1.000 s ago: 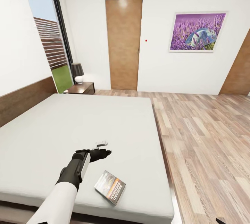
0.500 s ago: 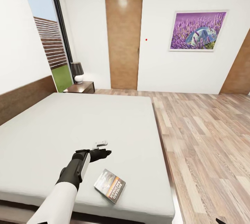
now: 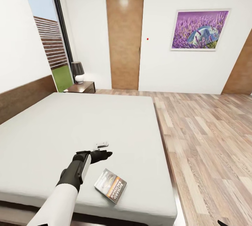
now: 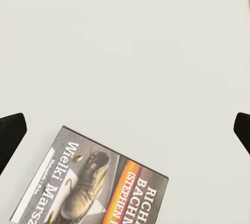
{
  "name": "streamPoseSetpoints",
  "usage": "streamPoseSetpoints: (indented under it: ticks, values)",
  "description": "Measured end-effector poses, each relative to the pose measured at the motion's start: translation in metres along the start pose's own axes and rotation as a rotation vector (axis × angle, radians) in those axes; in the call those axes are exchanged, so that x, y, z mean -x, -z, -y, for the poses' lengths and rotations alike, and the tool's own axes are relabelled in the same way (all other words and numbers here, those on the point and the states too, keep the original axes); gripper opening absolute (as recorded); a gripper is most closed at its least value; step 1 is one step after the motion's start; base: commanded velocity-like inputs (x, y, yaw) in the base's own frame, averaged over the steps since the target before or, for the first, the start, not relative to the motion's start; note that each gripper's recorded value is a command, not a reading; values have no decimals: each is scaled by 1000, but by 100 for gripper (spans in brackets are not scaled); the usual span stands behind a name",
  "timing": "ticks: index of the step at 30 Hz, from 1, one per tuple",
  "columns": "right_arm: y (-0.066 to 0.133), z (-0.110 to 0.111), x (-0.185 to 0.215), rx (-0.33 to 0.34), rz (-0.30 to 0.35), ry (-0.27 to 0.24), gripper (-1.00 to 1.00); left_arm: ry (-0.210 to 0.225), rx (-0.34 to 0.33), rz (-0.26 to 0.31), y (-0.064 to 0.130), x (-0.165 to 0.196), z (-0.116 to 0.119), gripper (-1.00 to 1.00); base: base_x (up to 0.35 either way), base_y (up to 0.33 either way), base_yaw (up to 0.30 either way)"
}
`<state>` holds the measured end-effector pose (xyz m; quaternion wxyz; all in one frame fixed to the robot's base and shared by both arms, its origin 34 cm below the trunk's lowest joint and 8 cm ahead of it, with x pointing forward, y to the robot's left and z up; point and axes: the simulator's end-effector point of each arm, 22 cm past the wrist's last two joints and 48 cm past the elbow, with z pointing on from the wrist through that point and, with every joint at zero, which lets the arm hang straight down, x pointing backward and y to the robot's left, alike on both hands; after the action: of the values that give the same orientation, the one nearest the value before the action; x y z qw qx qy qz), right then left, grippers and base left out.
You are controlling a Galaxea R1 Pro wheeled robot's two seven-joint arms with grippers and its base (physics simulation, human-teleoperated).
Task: In the bedroom, move the book from the bed onto either nightstand, and place the two sandals side by side next to the bed.
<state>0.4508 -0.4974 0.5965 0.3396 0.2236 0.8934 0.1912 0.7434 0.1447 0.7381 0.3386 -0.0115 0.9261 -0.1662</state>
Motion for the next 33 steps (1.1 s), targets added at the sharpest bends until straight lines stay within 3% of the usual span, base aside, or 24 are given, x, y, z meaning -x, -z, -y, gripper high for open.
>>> streamPoseSetpoints:
  ticks: [33]
  values:
    - [-38, 29, -32, 1, 1, 1, 100, 0, -2, 1, -39, -39, -17, 100, 0, 0, 0]
